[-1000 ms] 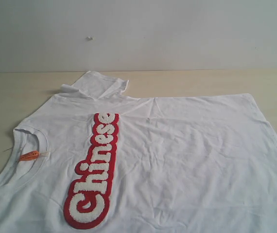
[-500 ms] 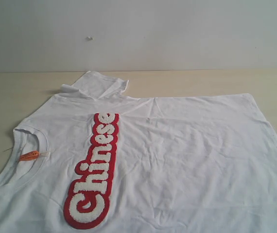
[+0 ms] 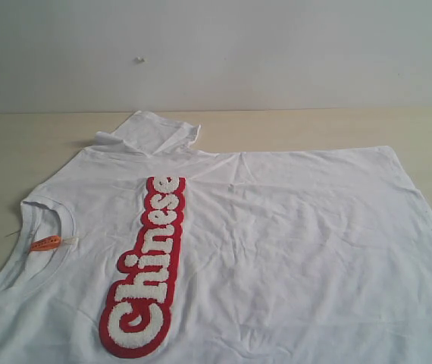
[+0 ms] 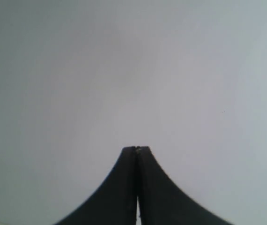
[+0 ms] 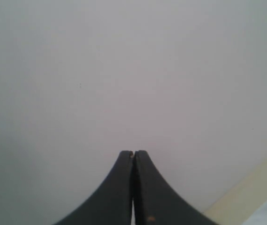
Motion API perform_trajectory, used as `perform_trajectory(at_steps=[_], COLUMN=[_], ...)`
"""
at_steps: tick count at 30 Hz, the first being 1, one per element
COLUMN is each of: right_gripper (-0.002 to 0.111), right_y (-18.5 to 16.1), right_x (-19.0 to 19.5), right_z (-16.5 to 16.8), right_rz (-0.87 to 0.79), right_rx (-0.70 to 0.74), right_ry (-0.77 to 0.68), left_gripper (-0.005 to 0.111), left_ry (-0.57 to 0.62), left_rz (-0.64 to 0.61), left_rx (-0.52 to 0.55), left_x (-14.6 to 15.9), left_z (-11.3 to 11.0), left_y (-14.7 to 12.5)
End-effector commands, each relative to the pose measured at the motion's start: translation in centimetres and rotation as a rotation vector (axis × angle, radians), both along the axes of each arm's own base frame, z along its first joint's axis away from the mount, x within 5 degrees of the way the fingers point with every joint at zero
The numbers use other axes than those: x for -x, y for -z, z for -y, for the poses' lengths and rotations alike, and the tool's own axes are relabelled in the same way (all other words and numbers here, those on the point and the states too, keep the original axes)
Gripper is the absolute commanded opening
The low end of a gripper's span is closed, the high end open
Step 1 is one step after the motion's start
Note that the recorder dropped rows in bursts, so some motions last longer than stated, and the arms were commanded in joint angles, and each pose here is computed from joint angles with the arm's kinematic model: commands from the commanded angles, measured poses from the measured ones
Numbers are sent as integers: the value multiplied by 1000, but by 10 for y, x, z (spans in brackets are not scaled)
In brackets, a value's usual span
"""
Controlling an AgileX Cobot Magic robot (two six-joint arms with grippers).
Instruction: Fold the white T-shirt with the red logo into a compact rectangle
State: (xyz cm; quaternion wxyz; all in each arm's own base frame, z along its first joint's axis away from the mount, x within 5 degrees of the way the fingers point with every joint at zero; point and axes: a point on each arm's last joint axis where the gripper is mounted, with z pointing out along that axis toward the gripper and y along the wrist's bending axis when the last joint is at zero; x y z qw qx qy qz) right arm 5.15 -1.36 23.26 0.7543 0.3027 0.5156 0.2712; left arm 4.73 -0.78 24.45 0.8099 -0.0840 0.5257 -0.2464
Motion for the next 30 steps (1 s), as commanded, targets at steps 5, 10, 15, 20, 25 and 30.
perform_trajectory(at_steps=[5,10,15,20,25,30], right_gripper=[0,0,0,0,0,0], right_y=[4,-61,-123,-160,-174,-171], right_x=[-1,6,-15,-54,-92,-133], right_z=[-3,-10,-9,-18,-25,-35], right_rz=[-42,-37,-251,-416,-578,-719], right_rx=[68,409,733,1045,1269,1468], right_ry=[-11,18,47,-88,-143,-168], left_gripper=[0,0,0,0,0,0], left_ry=[8,-97,-210,-43,7,53], left_rz=[-22,-250,-548,-700,-757,-745], left_rx=[26,-152,-511,-807,-1024,-1233], left_x=[1,-12,-84,-169,-210,-232], left_z=[-1,-4,-4,32,49,56], left_y=[-6,-79,-134,-129,-128,-129])
